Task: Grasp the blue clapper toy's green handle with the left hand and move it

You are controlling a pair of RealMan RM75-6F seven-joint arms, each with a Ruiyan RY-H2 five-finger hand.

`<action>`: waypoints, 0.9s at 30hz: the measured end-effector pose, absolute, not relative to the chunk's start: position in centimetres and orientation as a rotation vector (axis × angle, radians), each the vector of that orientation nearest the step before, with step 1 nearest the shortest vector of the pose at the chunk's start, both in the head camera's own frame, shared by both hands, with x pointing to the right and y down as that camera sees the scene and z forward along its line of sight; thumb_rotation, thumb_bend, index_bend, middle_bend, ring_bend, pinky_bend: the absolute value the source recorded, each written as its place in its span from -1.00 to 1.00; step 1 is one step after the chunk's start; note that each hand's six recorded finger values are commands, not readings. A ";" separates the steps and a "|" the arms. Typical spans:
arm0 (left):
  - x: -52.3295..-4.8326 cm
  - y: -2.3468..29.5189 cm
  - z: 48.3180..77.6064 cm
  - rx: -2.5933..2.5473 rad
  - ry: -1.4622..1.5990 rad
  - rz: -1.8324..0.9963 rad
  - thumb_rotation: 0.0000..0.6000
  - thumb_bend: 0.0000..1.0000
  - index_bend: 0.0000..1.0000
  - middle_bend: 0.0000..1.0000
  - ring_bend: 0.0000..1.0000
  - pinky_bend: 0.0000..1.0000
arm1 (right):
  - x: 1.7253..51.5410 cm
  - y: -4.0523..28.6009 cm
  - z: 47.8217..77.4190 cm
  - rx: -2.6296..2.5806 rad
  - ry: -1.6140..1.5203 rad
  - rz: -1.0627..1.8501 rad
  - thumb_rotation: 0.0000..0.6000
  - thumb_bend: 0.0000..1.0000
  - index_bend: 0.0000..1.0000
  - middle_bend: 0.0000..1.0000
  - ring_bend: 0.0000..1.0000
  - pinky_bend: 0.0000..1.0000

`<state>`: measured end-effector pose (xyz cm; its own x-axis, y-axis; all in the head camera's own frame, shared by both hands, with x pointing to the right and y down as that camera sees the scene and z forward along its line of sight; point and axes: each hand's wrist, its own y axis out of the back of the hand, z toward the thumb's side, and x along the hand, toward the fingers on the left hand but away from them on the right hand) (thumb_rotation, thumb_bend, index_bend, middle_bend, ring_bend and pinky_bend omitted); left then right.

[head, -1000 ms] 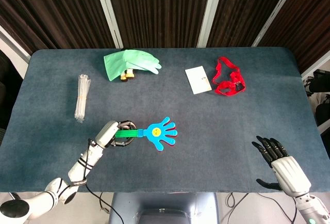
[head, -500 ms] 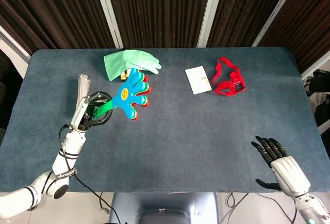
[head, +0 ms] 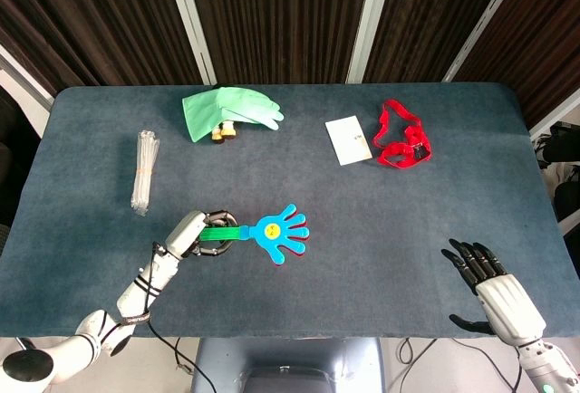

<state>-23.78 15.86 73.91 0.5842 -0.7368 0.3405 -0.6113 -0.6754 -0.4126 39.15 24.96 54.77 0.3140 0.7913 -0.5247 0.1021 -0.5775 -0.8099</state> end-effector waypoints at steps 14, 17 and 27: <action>-25.8 16.3 76.5 -2.373 1.023 -0.964 1.00 -0.03 -0.69 -0.49 -0.81 -0.37 | 38.9 25.2 54.7 -1.914 -0.783 1.294 1.00 -0.68 -1.00 -1.00 -1.00 -1.00; -26.7 16.6 77.6 -2.314 0.964 -1.065 1.00 -0.04 -0.79 -0.61 -0.94 -0.56 | 39.0 25.2 54.6 -1.913 -0.787 1.291 1.00 -0.68 -1.00 -1.00 -1.00 -1.00; -27.0 17.4 77.3 -2.234 0.866 -1.082 1.00 -0.08 -1.00 -1.00 -1.00 -0.99 | 39.0 25.1 54.3 -1.907 -0.801 1.279 1.00 -0.68 -1.00 -1.00 -1.00 -1.00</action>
